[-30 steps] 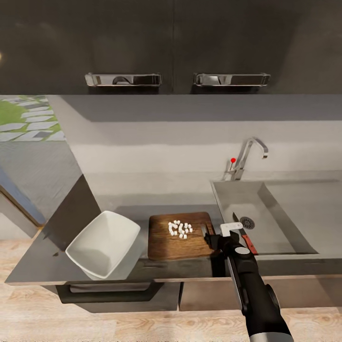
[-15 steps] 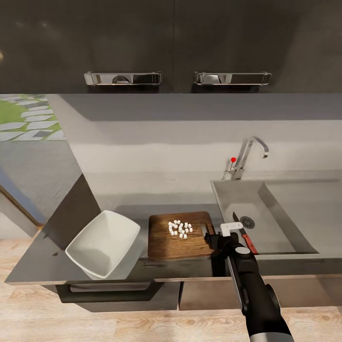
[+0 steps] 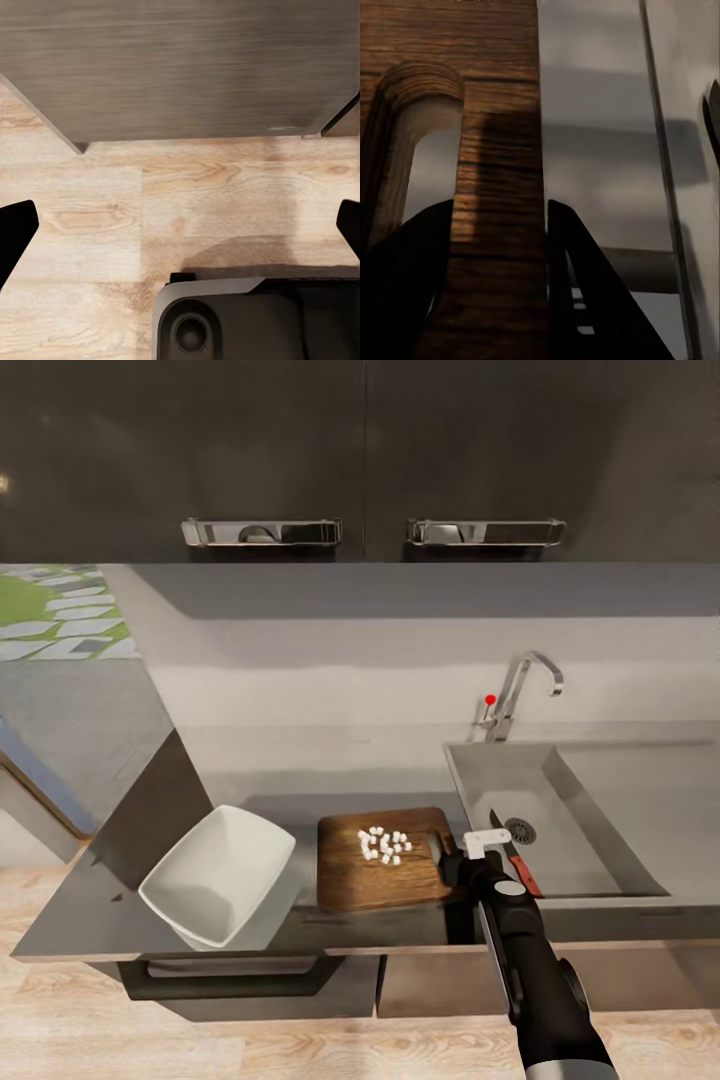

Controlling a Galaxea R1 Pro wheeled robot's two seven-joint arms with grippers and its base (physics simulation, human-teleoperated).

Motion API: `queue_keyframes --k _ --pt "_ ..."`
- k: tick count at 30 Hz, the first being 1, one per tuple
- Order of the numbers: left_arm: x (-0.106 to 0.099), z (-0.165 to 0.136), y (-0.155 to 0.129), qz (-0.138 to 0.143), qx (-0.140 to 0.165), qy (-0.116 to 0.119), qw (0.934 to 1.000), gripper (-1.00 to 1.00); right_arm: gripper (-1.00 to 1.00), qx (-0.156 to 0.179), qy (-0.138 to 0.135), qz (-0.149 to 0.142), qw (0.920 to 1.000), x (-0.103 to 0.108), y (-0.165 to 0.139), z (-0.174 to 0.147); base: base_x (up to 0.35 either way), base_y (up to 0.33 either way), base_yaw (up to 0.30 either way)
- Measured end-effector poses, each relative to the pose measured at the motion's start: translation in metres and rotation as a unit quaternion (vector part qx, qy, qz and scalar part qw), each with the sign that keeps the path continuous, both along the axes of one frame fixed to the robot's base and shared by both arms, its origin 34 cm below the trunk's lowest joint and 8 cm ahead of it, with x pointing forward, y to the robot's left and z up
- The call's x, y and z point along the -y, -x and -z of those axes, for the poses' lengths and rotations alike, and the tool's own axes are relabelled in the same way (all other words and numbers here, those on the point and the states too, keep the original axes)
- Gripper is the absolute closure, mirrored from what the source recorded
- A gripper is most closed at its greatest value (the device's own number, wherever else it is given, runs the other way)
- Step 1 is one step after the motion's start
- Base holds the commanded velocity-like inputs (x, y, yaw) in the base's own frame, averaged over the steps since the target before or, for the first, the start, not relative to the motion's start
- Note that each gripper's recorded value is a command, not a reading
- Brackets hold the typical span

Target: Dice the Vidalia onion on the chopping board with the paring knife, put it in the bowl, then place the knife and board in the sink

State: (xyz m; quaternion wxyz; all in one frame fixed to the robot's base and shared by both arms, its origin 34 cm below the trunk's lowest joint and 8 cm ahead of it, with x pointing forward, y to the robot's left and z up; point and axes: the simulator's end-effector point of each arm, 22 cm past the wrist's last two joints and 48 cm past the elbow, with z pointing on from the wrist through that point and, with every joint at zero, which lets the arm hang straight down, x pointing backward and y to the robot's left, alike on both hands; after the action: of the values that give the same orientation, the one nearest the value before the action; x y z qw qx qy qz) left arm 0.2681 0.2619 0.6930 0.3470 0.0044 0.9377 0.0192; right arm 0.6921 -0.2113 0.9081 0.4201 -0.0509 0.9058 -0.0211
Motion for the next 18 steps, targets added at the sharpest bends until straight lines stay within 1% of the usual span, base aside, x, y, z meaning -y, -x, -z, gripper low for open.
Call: queue_keyframes --k 18 --pt "0.000 -0.005 -0.009 0.000 0.014 0.000 0.9999 -1.00 1.00 0.015 0.001 -0.001 0.9999 0.000 -0.003 -0.017 0.000 0.000 0.000"
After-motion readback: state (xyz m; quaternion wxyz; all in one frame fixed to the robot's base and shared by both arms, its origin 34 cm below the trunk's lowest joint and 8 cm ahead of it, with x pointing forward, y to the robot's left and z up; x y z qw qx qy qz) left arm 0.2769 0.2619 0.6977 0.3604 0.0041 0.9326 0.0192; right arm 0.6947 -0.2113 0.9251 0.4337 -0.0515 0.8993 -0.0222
